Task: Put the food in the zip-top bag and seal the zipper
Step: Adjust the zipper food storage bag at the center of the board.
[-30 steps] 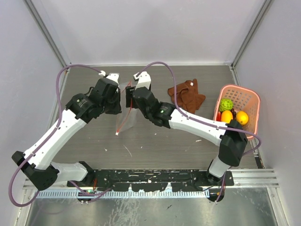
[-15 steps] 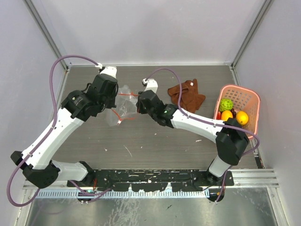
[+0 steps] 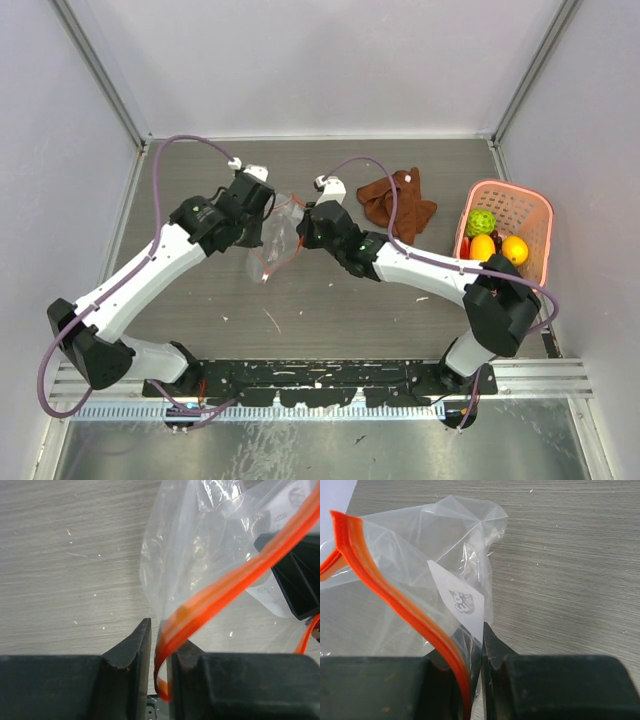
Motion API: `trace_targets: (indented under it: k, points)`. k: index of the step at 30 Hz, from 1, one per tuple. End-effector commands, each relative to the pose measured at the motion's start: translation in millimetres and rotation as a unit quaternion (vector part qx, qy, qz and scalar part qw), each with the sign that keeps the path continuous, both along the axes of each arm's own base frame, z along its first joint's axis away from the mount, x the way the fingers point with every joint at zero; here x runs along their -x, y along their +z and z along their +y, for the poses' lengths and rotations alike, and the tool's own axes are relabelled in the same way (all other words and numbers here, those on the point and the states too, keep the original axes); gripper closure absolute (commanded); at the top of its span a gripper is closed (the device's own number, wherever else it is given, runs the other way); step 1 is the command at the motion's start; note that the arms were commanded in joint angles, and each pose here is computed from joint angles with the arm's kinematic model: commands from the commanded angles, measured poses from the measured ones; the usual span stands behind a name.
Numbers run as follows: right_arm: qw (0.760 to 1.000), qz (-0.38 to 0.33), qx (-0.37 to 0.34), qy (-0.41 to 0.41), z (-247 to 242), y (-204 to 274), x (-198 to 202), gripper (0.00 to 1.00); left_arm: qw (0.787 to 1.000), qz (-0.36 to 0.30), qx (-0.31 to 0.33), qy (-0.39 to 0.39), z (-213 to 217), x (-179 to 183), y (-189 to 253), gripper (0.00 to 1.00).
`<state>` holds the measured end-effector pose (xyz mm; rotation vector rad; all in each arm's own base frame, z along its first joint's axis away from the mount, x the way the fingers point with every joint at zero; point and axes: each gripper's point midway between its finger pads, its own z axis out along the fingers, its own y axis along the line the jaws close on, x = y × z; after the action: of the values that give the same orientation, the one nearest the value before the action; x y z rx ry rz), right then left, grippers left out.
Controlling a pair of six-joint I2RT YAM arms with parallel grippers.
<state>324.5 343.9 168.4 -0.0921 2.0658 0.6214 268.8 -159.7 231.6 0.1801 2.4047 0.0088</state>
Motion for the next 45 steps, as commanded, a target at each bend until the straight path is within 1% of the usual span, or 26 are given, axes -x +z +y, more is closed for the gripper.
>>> trace_targets:
  k: [1, 4, 8, 9, 11, 12, 13, 18, 21, 26, 27, 33, 37, 40, 44, 45]
  points:
    - [0.996, -0.047, -0.075, -0.008, 4, 50, -5, 0.82, 0.998, -0.012, 0.058, 0.02, -17, -4, 2, 0.79]
    - [0.995, -0.051, -0.082, -0.014, 0, 51, -4, 0.84, 0.997, -0.006, 0.079, 0.025, -25, 0, -3, 0.76]
    - [0.995, -0.057, -0.083, -0.017, -2, 53, -4, 0.84, 0.995, -0.003, 0.093, 0.023, -31, 6, -7, 0.77]
    - [0.995, -0.058, -0.082, -0.017, -2, 53, -5, 0.84, 0.995, -0.005, 0.094, 0.023, -32, 7, -6, 0.79]
    - [0.995, -0.056, -0.077, -0.015, -2, 53, -4, 0.82, 0.996, -0.011, 0.09, 0.024, -31, 7, -4, 0.9]
    - [0.996, -0.054, -0.076, -0.013, -2, 53, -3, 0.79, 0.996, -0.016, 0.086, 0.027, -29, 7, -3, 0.96]
    - [0.996, -0.052, -0.075, -0.01, -2, 54, -2, 0.74, 0.996, -0.021, 0.084, 0.029, -28, 6, -1, 1.0]
    - [0.997, -0.033, -0.073, -0.003, -4, 64, 6, 0.46, 0.995, -0.051, 0.083, 0.038, -29, 4, 9, 1.0]
    - [0.997, -0.02, -0.076, -0.009, -7, 71, 11, 0.32, 0.992, -0.064, 0.09, 0.053, -31, 2, 11, 1.0]
    - [0.995, -0.003, -0.097, 0.003, -1, 81, 22, 0.17, 0.988, -0.081, 0.103, 0.08, -33, -3, 10, 1.0]
    - [0.995, -0.001, -0.098, 0.004, 0, 81, 25, 0.16, 0.987, -0.083, 0.105, 0.086, -33, -4, 10, 1.0]
    - [0.995, 0.002, -0.1, 0.001, 6, 80, 40, 0.15, 0.984, -0.088, 0.112, 0.109, -38, -11, 6, 1.0]
    - [0.996, 0.008, -0.088, -0.007, 8, 65, 44, 0.16, 0.983, -0.082, 0.118, 0.113, -42, -12, 3, 1.0]
    - [0.996, 0.011, -0.082, -0.023, 5, 46, 41, 0.22, 0.983, -0.076, 0.125, 0.108, -46, -11, 3, 1.0]
    - [0.997, 0.011, -0.065, -0.038, -2, 28, 37, 0.37, 0.984, -0.076, 0.122, 0.107, -43, -9, 5, 1.0]
    - [0.997, 0.011, -0.06, -0.04, -3, 25, 36, 0.42, 0.984, -0.078, 0.117, 0.107, -40, -7, 6, 1.0]
